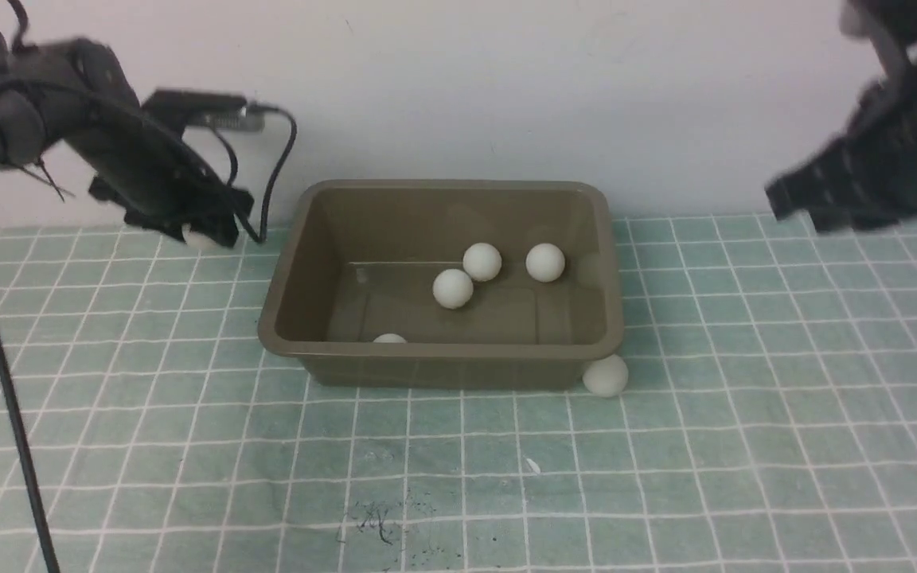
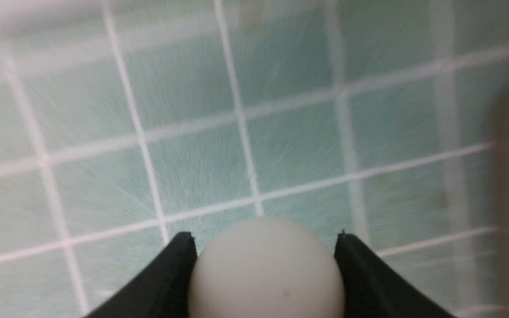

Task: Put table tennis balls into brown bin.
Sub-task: 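Drop the ball into the bin, then reach for and grasp a ping pong ball on the table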

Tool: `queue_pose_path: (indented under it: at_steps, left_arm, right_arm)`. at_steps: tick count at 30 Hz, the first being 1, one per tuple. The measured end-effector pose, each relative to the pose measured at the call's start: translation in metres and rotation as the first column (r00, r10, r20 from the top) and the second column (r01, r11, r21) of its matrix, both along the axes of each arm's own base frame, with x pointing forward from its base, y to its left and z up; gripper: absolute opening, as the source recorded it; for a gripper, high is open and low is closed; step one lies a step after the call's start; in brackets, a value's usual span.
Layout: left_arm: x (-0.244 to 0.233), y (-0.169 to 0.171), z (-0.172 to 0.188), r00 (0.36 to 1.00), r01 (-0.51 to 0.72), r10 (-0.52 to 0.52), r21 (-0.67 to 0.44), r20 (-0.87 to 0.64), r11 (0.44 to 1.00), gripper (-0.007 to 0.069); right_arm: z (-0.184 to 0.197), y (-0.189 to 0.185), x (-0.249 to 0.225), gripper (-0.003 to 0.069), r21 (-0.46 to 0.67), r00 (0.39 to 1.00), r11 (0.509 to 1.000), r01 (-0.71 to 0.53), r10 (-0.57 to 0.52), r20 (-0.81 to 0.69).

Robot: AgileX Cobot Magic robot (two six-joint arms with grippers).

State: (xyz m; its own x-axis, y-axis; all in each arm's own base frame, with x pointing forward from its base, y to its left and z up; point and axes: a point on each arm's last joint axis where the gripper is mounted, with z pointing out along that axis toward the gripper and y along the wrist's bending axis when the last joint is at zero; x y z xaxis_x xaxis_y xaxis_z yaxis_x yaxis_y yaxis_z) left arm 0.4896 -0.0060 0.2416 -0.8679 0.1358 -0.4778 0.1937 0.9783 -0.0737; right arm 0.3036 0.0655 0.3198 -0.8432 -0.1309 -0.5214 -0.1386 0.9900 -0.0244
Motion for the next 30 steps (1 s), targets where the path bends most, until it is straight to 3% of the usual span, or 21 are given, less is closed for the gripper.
queue_pose_path:
  at_steps: [3, 5, 10, 13, 16, 18, 22, 23, 24, 26, 27, 28, 30]
  left_arm:
    - [-0.013, -0.016, 0.051, 0.997, 0.051, -0.046, -0.068, 0.067, 0.996, 0.0352]
    - [-0.019, -0.029, 0.062, 0.992, 0.112, -0.105, -0.101, 0.067, 0.989, 0.0352]
    - [-0.018, -0.077, 0.021, 0.96, 0.257, -0.268, -0.128, -0.078, 0.958, 0.0355]
    - [-0.016, -0.096, -0.011, 0.937, 0.296, -0.311, -0.109, -0.16, 0.949, 0.043]
    - [-0.016, -0.101, -0.02, 0.938, 0.27, -0.283, -0.093, -0.198, 0.958, 0.0552]
    - [-0.015, -0.098, -0.013, 0.951, 0.231, -0.243, -0.085, -0.191, 0.969, 0.0571]
    - [-0.012, -0.086, 0.007, 0.97, 0.169, -0.178, -0.067, -0.164, 0.983, 0.0477]
    - [-0.013, -0.081, 0.017, 0.978, 0.154, -0.16, -0.057, -0.136, 0.987, 0.0379]
    - [-0.013, -0.079, 0.023, 0.98, 0.147, -0.153, -0.053, -0.125, 0.988, 0.0328]
    - [-0.018, -0.069, 0.046, 0.988, 0.133, -0.136, -0.048, -0.074, 0.99, 0.0132]
    - [-0.018, -0.068, 0.048, 0.989, 0.13, -0.133, -0.048, -0.071, 0.99, 0.0118]
    - [-0.022, -0.063, 0.06, 0.991, 0.124, -0.126, -0.048, -0.047, 0.991, 0.0052]
    - [-0.027, -0.058, 0.074, 0.993, 0.116, -0.116, -0.047, -0.018, 0.992, 0.002]
  right_arm:
    - [-0.048, -0.003, -0.004, 0.002, 0.072, 0.999, 0.997, 0.013, -0.01, -0.045]
    - [-0.067, 0.001, -0.002, 0.006, 0.11, 0.999, 0.994, -0.005, 0.01, -0.038]
    - [-0.113, 0.02, 0.019, 0.0322, 0.194, 0.994, 0.978, -0.082, 0.093, -0.051]
    - [-0.137, 0.031, 0.03, 0.047, 0.213, 0.985, 0.969, -0.127, 0.148, -0.088]
    - [-0.153, 0.044, 0.037, 0.0588, 0.227, 0.972, 0.956, -0.187, 0.214, -0.098]
    - [-0.156, 0.053, 0.041, 0.0615, 0.229, 0.964, 0.946, -0.23, 0.254, -0.08]
    - [-0.161, 0.067, 0.052, 0.0622, 0.223, 0.955, 0.935, -0.276, 0.293, -0.048]
    - [-0.166, 0.07, 0.057, 0.0622, 0.221, 0.953, 0.934, -0.282, 0.3, -0.052]
    - [-0.169, 0.071, 0.059, 0.0622, 0.221, 0.952, 0.933, -0.284, 0.302, -0.05]
    - [-0.18, 0.073, 0.067, 0.0612, 0.217, 0.952, 0.935, -0.281, 0.3, -0.062]
    - [-0.179, 0.074, 0.068, 0.061, 0.217, 0.952, 0.935, -0.281, 0.3, -0.059]
    - [-0.184, 0.075, 0.072, 0.0589, 0.213, 0.953, 0.936, -0.281, 0.299, -0.058]
    - [-0.185, 0.076, 0.077, 0.0548, 0.211, 0.955, 0.937, -0.278, 0.293, -0.045]
